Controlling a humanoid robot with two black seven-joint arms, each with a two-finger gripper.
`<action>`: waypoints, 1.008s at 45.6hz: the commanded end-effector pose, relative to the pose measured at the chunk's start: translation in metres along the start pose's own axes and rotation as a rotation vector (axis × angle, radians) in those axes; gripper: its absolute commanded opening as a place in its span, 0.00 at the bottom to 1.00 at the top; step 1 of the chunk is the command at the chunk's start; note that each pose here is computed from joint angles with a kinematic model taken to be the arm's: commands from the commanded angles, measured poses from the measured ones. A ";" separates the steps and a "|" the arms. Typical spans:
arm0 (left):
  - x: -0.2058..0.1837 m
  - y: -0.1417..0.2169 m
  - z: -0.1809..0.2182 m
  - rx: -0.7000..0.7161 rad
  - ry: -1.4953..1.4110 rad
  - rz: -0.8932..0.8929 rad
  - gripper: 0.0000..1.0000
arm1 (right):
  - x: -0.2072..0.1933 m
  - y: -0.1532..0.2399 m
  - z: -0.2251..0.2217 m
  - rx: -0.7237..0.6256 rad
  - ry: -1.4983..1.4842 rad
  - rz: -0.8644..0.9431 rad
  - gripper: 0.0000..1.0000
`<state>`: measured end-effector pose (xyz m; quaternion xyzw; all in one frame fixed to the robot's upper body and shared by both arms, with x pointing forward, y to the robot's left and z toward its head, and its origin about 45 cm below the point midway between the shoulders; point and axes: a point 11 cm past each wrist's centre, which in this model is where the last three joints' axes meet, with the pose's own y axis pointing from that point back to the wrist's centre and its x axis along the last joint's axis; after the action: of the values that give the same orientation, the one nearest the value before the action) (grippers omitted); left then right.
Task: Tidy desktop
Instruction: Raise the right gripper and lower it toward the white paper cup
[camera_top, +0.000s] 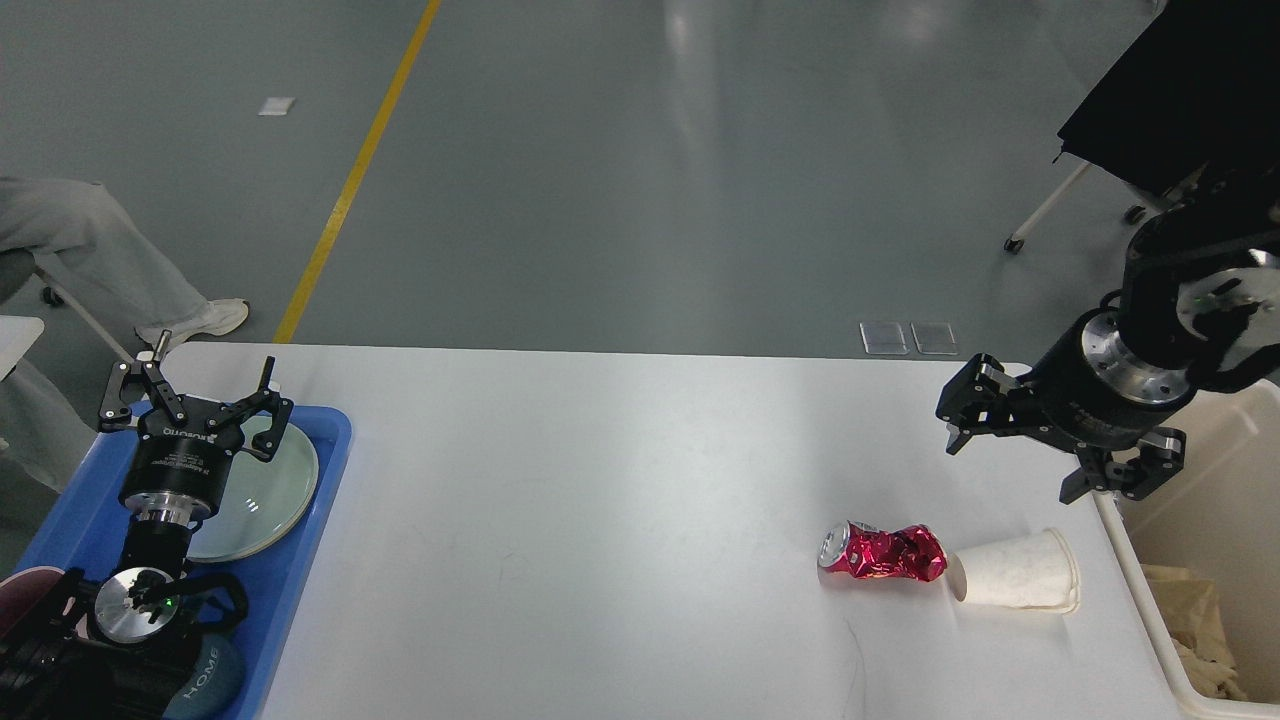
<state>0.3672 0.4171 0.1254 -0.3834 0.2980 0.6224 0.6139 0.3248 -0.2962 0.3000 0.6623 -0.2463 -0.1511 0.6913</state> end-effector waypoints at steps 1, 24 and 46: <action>0.000 0.000 0.000 0.001 -0.001 0.000 0.96 | 0.006 -0.025 0.019 -0.143 -0.315 0.121 1.00; 0.000 0.000 0.000 0.000 0.000 0.000 0.96 | 0.008 -0.169 0.058 -0.074 -0.762 -0.035 1.00; 0.000 0.000 0.000 0.000 0.000 -0.001 0.96 | 0.012 -0.219 0.081 -0.043 -0.841 -0.001 1.00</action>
<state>0.3673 0.4171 0.1256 -0.3834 0.2978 0.6221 0.6143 0.3160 -0.3843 0.0886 0.5310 -0.4973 -0.4166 0.5451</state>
